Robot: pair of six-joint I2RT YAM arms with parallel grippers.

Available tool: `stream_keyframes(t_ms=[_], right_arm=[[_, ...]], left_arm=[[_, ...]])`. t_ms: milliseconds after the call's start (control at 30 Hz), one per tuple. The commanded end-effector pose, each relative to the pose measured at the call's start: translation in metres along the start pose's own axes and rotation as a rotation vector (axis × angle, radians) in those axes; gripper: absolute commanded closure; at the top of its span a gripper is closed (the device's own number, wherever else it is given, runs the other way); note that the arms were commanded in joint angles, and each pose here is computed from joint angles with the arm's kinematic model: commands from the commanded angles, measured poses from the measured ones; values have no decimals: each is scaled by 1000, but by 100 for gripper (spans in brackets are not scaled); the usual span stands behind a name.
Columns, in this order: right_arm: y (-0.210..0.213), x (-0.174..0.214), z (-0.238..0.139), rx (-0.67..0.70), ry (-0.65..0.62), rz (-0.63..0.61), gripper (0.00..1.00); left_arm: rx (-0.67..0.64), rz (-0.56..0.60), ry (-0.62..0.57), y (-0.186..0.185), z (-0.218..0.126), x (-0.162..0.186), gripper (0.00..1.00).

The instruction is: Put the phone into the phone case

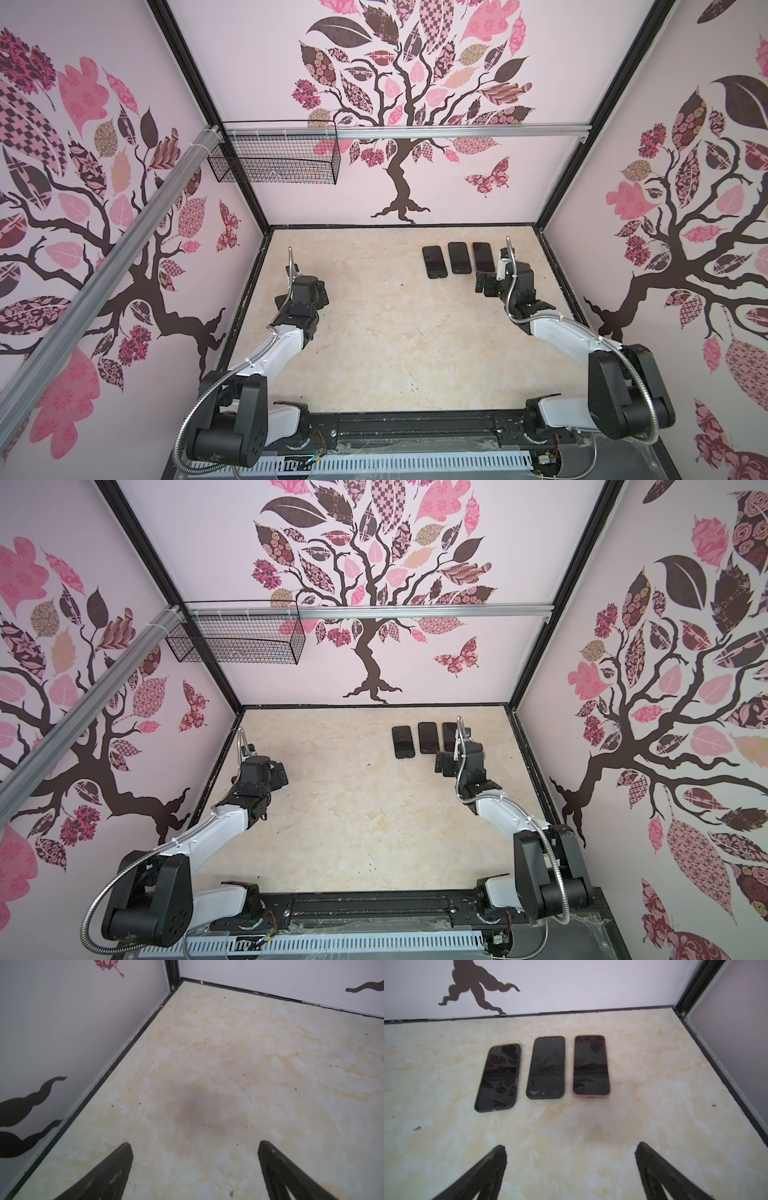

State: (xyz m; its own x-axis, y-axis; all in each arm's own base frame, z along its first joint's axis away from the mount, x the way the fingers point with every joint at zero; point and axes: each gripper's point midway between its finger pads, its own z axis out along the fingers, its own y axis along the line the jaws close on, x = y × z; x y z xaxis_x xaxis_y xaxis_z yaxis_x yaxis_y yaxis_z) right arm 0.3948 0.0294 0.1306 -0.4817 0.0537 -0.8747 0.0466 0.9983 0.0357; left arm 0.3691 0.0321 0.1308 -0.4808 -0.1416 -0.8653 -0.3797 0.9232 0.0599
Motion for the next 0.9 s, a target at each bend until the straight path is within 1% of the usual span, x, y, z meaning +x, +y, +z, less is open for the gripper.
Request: stream_keyframes(t_ms=[0, 67, 167, 267, 333, 400, 500, 533, 600, 667, 767, 833, 867], right_arm=[[-35, -24, -10, 93, -167, 48, 0], [-45, -16, -9, 121, -179, 74, 0], [-52, -7, -5, 155, -199, 81, 0], [-52, 2, -5, 145, -250, 87, 0], [-53, 3, -6, 147, -297, 91, 0], [-53, 6, -2, 136, -272, 110, 0], [-47, 19, 6, 97, -268, 93, 0], [-45, 16, 2, 84, -320, 85, 0], [-42, 18, 1, 66, -326, 76, 0], [-42, 18, 2, 66, -324, 76, 0], [-42, 19, 2, 70, -319, 73, 0], [-42, 19, 2, 70, -320, 72, 0], [-42, 19, 2, 69, -321, 72, 0]], left_arm=[[0, 51, -154, -1, 6, -14, 3], [5, 63, -214, -2, 8, -13, 3], [10, 62, -284, -3, 12, -12, 3], [25, 81, -265, -7, 17, -10, 2], [22, 69, -287, -5, 21, -7, 2], [44, 26, -315, 1, 26, -4, 2], [82, -10, -260, 6, 34, 1, 2], [108, -13, -243, 4, 38, 6, 2], [180, 5, -292, -5, 37, 5, 3], [187, 14, -244, -7, 38, 10, 2], [193, 11, -273, -8, 39, 6, 2], [187, 11, -252, -7, 40, 8, 3], [190, 10, -262, -7, 39, 6, 2]])
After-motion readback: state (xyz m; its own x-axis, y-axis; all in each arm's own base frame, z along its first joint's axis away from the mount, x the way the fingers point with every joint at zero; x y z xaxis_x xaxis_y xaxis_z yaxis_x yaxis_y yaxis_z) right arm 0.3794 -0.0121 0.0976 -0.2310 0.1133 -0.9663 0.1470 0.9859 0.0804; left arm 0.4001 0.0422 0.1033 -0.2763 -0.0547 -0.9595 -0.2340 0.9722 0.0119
